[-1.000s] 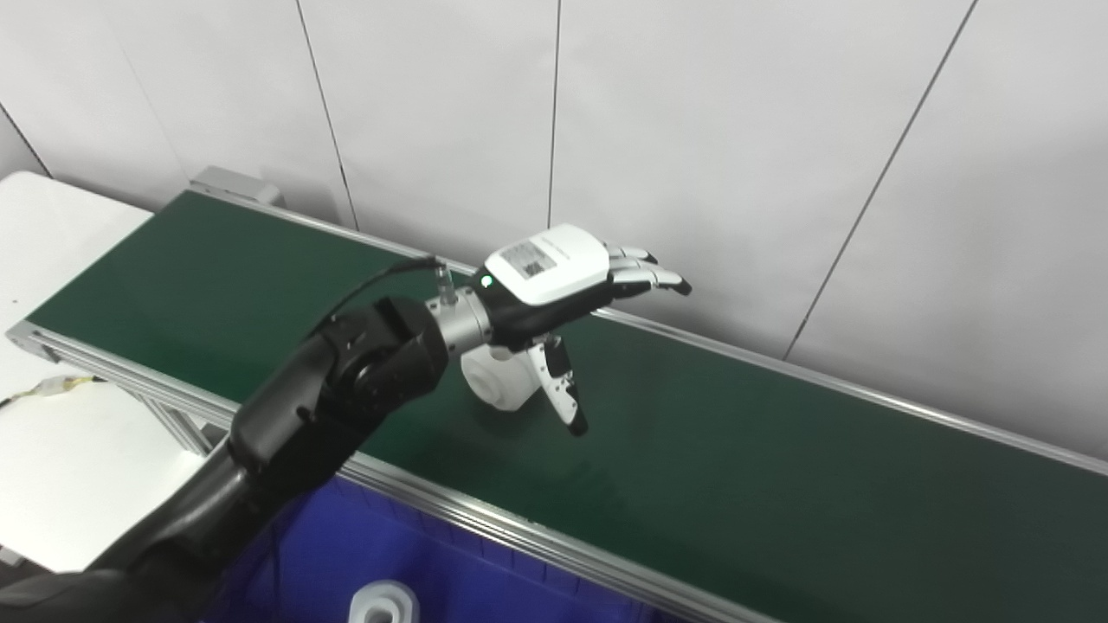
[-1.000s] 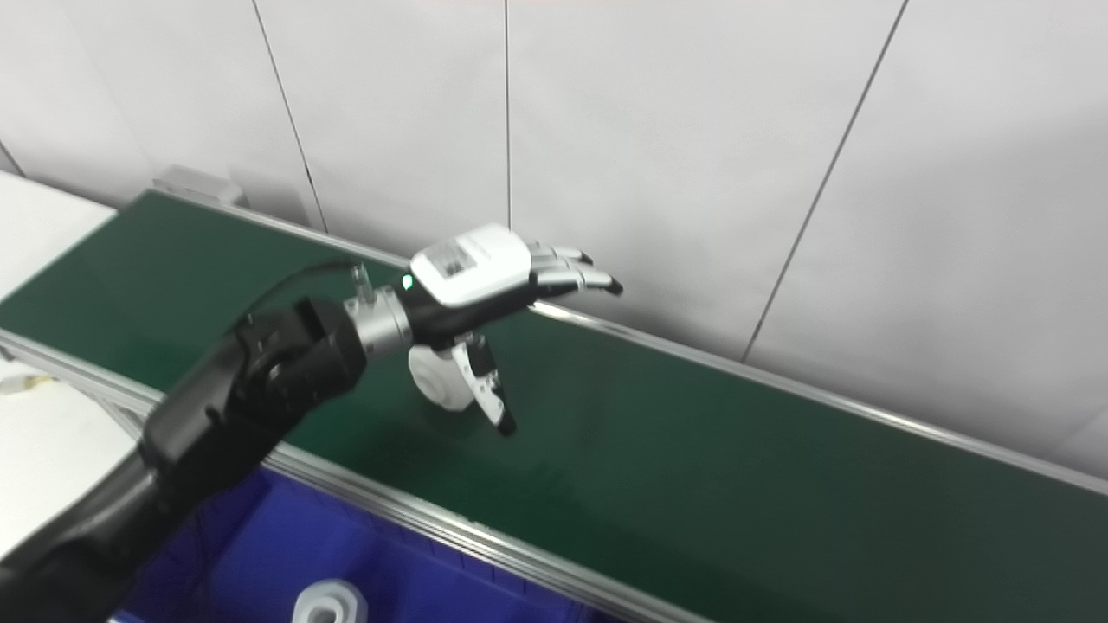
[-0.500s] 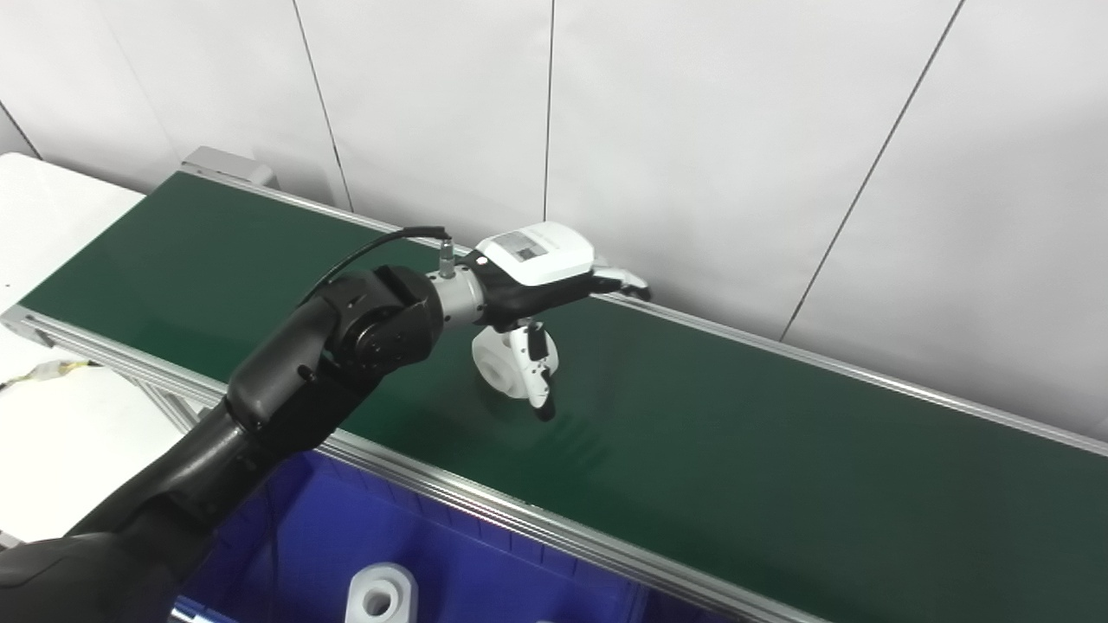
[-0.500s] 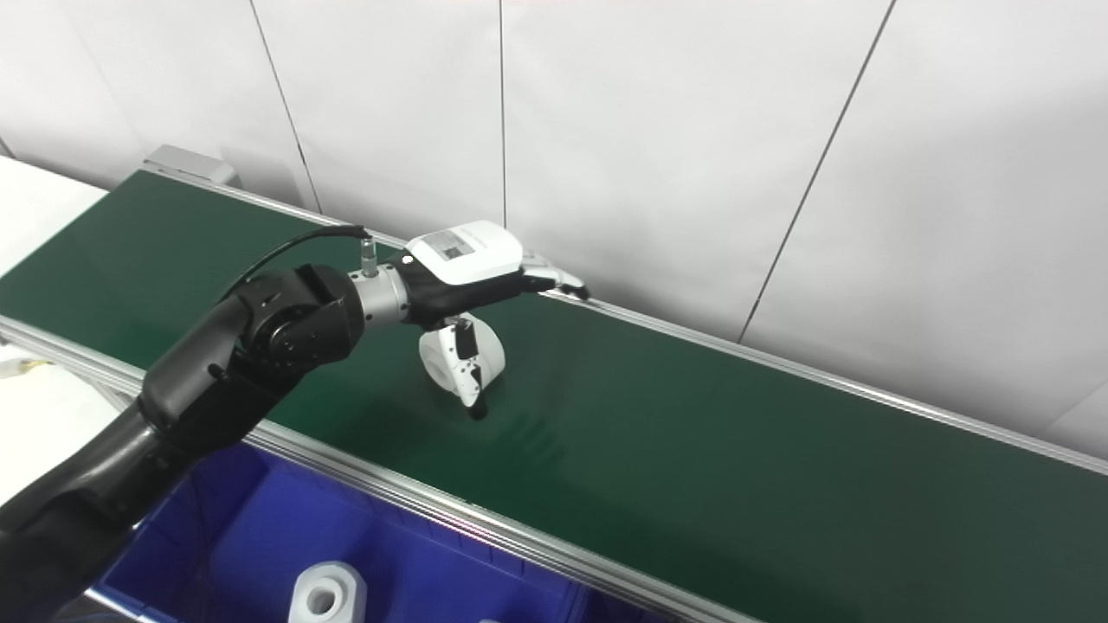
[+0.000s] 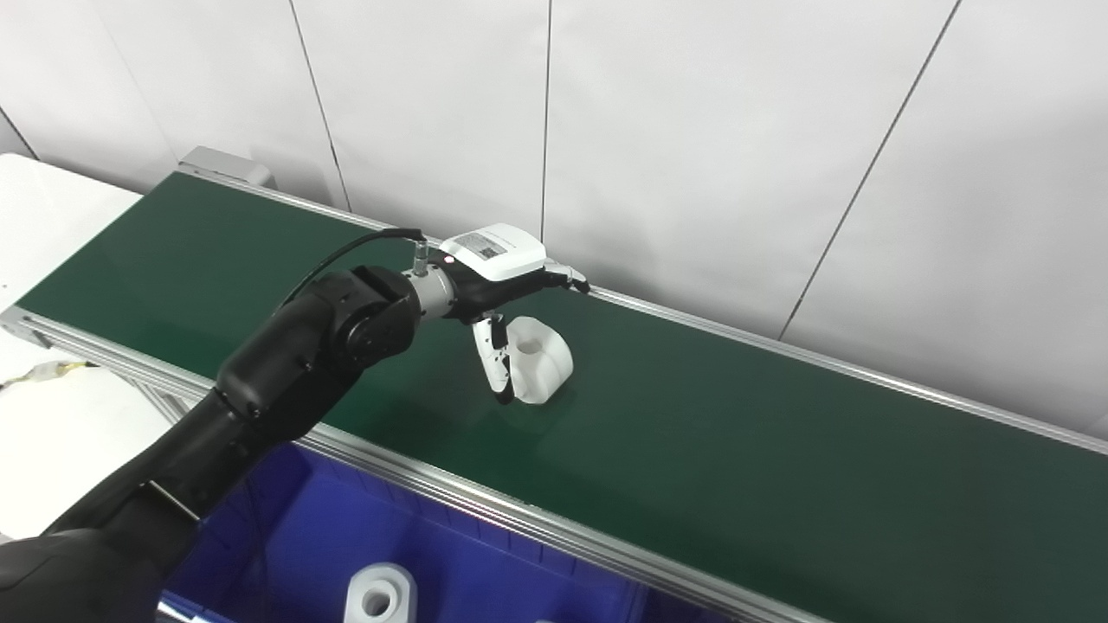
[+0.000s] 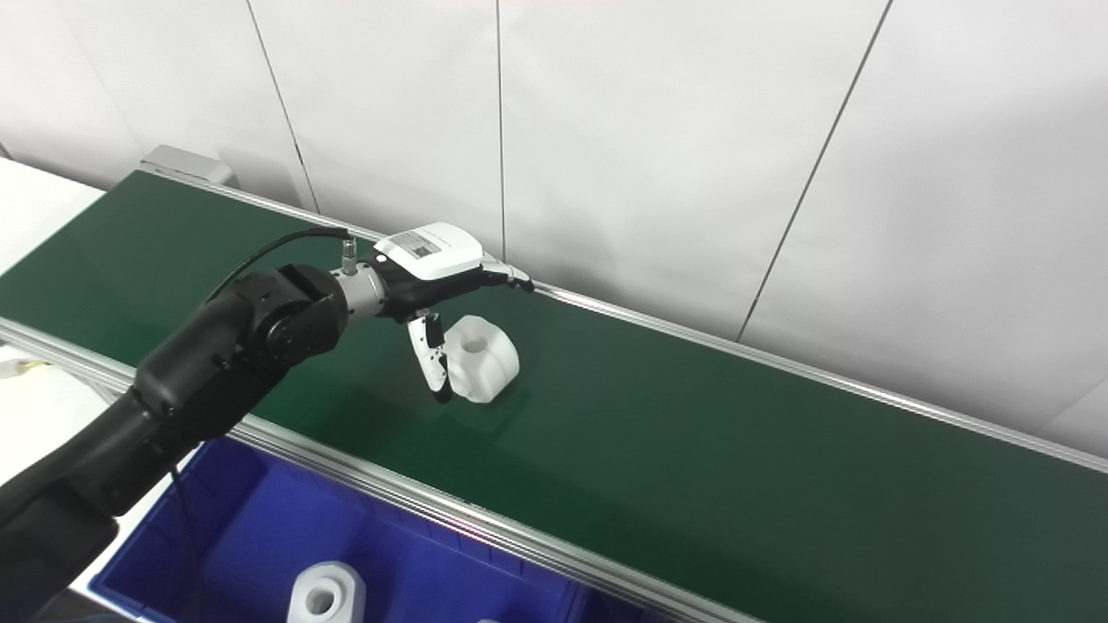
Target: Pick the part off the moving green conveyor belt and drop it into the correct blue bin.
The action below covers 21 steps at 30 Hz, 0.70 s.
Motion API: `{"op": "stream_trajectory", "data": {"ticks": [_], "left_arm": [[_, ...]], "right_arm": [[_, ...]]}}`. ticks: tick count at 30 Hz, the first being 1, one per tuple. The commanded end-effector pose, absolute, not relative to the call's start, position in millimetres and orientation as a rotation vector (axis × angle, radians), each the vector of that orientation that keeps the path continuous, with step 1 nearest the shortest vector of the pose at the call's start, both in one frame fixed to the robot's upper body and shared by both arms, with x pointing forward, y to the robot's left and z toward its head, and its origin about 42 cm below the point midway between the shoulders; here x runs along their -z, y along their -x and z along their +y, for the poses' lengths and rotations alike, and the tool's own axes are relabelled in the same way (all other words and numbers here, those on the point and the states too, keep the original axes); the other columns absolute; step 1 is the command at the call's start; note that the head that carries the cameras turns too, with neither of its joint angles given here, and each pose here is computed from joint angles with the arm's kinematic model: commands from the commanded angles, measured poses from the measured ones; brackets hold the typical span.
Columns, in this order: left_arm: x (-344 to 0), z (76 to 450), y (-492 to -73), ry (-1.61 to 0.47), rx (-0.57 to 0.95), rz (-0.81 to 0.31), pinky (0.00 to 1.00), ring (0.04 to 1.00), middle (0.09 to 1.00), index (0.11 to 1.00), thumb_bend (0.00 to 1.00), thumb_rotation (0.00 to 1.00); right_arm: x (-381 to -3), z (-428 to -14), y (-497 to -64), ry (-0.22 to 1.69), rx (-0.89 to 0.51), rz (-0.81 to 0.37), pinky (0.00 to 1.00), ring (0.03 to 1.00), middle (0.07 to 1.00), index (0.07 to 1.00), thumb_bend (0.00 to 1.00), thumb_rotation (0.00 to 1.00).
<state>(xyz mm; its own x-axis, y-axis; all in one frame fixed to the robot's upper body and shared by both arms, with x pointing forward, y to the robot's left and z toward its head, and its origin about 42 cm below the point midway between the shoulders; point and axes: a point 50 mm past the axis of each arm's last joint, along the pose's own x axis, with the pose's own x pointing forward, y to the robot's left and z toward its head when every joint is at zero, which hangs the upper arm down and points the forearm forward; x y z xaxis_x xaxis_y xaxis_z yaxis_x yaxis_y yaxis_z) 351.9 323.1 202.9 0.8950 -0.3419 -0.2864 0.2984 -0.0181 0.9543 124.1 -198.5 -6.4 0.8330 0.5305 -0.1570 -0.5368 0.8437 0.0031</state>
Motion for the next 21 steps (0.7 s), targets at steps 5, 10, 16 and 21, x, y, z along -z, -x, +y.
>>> {"op": "stream_trajectory", "data": {"ticks": [5,10,16,21], "left_arm": [[-193,315,-368,-1.528,0.451,-0.04,0.79,0.853,0.863,0.868,1.0,0.26],[-177,306,-372,-1.509,0.447,-0.017,0.75,0.849,0.857,0.866,1.0,0.31],[-158,288,-376,-1.475,0.48,-0.012,0.74,0.839,0.847,0.862,1.0,0.3],[-142,275,-377,-1.471,0.525,0.008,0.75,0.852,0.853,0.857,1.0,0.28]], "right_arm": [[-2,-196,-125,0.031,-0.561,0.086,0.98,0.96,0.935,0.937,0.96,1.0],[-3,-194,-125,0.035,-0.562,0.082,0.97,0.959,0.936,0.939,0.96,1.0],[-4,-191,-123,0.032,-0.558,0.077,0.96,0.954,0.932,0.935,0.96,1.0],[-5,-190,-123,0.026,-0.555,0.076,0.96,0.954,0.929,0.936,0.96,1.0]]}}
